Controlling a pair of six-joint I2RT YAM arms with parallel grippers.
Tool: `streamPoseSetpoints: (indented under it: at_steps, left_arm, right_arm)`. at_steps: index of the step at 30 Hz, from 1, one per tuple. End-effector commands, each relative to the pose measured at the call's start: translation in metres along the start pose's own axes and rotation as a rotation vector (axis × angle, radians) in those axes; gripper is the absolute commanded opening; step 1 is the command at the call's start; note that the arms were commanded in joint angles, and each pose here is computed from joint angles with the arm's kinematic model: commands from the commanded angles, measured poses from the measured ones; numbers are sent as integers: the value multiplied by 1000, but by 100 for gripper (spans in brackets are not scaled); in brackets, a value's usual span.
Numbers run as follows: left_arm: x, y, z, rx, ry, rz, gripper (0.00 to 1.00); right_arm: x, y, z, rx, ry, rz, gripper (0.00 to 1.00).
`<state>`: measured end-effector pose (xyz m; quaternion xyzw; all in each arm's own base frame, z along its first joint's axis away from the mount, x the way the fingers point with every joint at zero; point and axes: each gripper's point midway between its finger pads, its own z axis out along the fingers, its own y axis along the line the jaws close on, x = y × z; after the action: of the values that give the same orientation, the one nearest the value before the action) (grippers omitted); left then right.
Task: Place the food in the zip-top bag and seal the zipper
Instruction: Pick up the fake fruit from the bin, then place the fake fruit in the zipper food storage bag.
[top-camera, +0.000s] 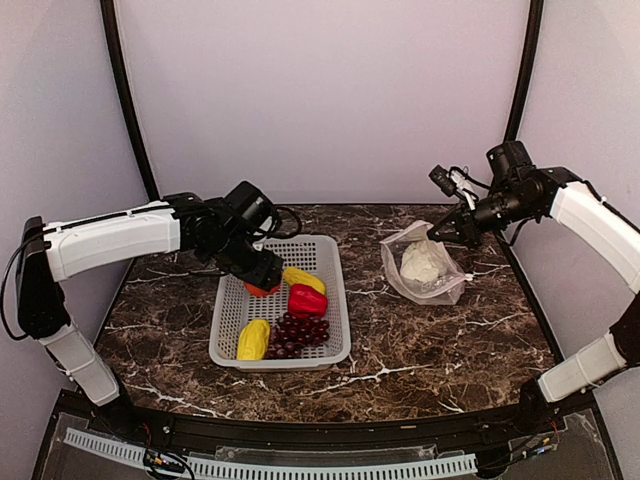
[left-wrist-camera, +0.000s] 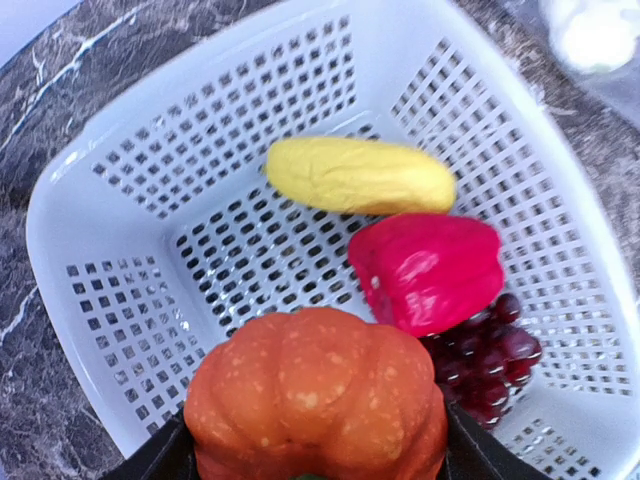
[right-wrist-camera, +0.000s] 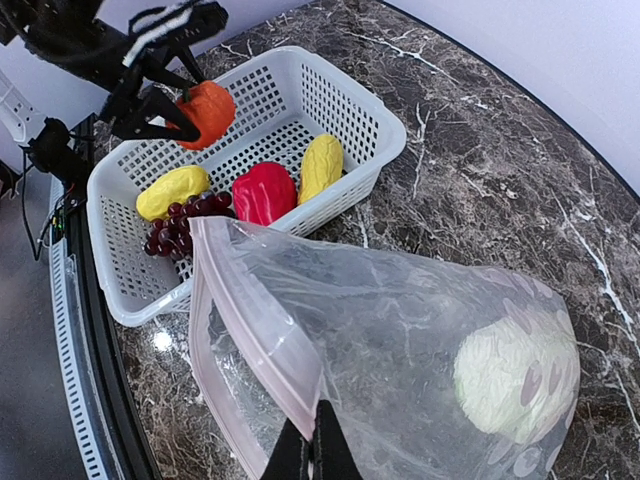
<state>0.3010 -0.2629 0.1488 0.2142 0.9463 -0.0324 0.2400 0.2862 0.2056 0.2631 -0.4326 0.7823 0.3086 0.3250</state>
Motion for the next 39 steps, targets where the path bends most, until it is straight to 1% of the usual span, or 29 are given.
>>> streamPoseSetpoints:
  at_steps: [1, 5, 9, 13, 14, 19, 20, 21, 22, 23, 24, 27, 31, 32, 33, 34, 35, 36, 37, 38, 39]
  left_arm:
    - [-53, -33, -57, 189, -247, 19, 52]
    - [-89, -58, -99, 261, -451, 54, 50]
    - [-108, -100, -140, 381, -620, 138, 48]
    - [-115, -146, -175, 526, -746, 208, 46]
    - [-114, -157, -178, 552, -757, 222, 45]
    - [-117, -200, -205, 686, -893, 289, 44]
    - [-115, -208, -205, 705, -898, 299, 44]
    - [-119, -213, -212, 730, -928, 303, 44]
    - [-119, -220, -208, 740, -926, 310, 44]
    - [-125, -223, -216, 753, -951, 312, 44]
    - [-126, -229, -207, 749, -939, 320, 44]
    - [-142, -239, -200, 728, -957, 305, 43]
    - [-160, -250, -183, 717, -961, 244, 40]
    - [-169, -249, -186, 706, -979, 208, 40]
    - [-170, -254, -176, 720, -957, 169, 39]
    - [-176, -255, -182, 740, -982, 141, 39]
    - [-176, -259, -174, 752, -967, 115, 39]
    - [-182, -259, -176, 754, -985, 92, 39]
    - [-183, -262, -166, 747, -971, 75, 38]
    - [-189, -260, -166, 726, -979, 54, 38]
    - [-189, -262, -155, 707, -963, 50, 37]
  right_arm:
    - [-11, -2, -4, 17, -4, -17, 0]
    - [-16, -3, -6, 17, -3, -15, 0]
    - [-20, -6, -4, 6, 1, 5, 0]
    - [-25, -9, 0, -6, 8, 25, 0]
    - [-27, -10, 0, -10, 6, 31, 0]
    - [-35, -14, 2, -21, 1, 43, 0]
    - [-36, -14, 3, -22, 0, 46, 0]
    - [-38, -14, 3, -26, -3, 52, 0]
    - [-40, -14, 3, -30, -6, 56, 0]
    - [-40, -15, 4, -35, -7, 67, 0]
    - [-41, -15, 5, -38, -9, 76, 0]
    - [-45, -18, 5, -34, -8, 100, 0]
    - [-49, -19, 4, -33, -18, 116, 0]
    - [-50, -17, 4, -41, -22, 119, 0]
    - [-50, -16, 3, -47, -25, 120, 0]
    - [-51, -14, 3, -51, -28, 122, 0]
    - [-51, -14, 2, -52, -28, 125, 0]
    - [-52, -13, 1, -53, -31, 125, 0]
    - [-52, -12, 1, -54, -32, 126, 0]
    - [-53, -11, -1, -56, -34, 126, 0]
    - [-54, -10, -2, -55, -38, 125, 0]
